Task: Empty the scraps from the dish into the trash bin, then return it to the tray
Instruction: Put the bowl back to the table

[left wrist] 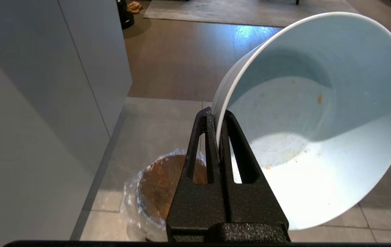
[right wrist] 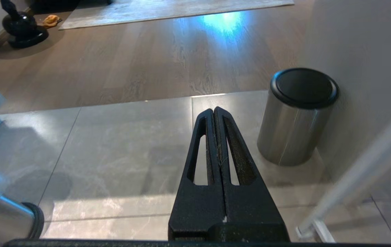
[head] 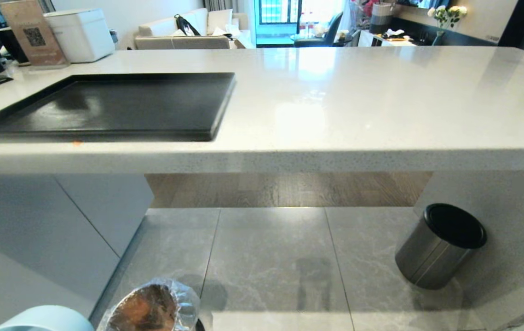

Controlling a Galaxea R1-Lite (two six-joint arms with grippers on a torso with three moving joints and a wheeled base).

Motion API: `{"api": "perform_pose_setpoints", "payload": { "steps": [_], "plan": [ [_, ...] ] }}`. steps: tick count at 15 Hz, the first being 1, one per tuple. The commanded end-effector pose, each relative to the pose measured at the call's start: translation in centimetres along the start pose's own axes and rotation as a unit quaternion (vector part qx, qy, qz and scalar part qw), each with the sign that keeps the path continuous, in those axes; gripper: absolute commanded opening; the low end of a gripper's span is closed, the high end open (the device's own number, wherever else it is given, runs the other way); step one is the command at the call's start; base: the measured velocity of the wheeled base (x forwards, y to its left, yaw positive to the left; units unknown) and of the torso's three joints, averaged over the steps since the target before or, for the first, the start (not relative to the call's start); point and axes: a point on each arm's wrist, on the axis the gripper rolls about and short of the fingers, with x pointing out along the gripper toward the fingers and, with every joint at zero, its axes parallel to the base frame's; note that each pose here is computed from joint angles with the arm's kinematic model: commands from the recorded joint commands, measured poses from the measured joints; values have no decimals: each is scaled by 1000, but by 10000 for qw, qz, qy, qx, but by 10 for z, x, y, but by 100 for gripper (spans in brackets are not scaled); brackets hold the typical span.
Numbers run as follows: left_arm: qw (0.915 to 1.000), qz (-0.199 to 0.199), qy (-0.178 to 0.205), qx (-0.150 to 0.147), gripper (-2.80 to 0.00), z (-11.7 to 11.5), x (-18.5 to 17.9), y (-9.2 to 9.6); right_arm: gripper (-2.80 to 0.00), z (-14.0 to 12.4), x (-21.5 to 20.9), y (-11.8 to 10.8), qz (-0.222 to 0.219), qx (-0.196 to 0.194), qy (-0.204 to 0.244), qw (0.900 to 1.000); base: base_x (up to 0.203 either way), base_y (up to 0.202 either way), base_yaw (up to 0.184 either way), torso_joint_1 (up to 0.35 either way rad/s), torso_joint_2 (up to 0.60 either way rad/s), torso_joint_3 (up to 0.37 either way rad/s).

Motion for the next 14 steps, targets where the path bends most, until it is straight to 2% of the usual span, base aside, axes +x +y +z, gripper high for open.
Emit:
{"api": "perform_pose_setpoints", "payload": {
  "steps": [1, 2, 14],
  "plan": [
    [10000, 4, 1, -3, -280, 0, 0, 0, -280, 0, 0, 0, 2, 2, -7, 10000, 190, 0, 4, 0, 2, -2],
    [10000, 4, 1, -11, -280, 0, 0, 0, -280, 0, 0, 0, 1, 2, -2, 10000, 137, 0, 5, 7, 2, 0],
    [10000, 4, 1, -11, -280, 0, 0, 0, -280, 0, 0, 0, 1, 2, -3, 10000, 0, 0, 0, 0, 0, 0]
  ]
}}
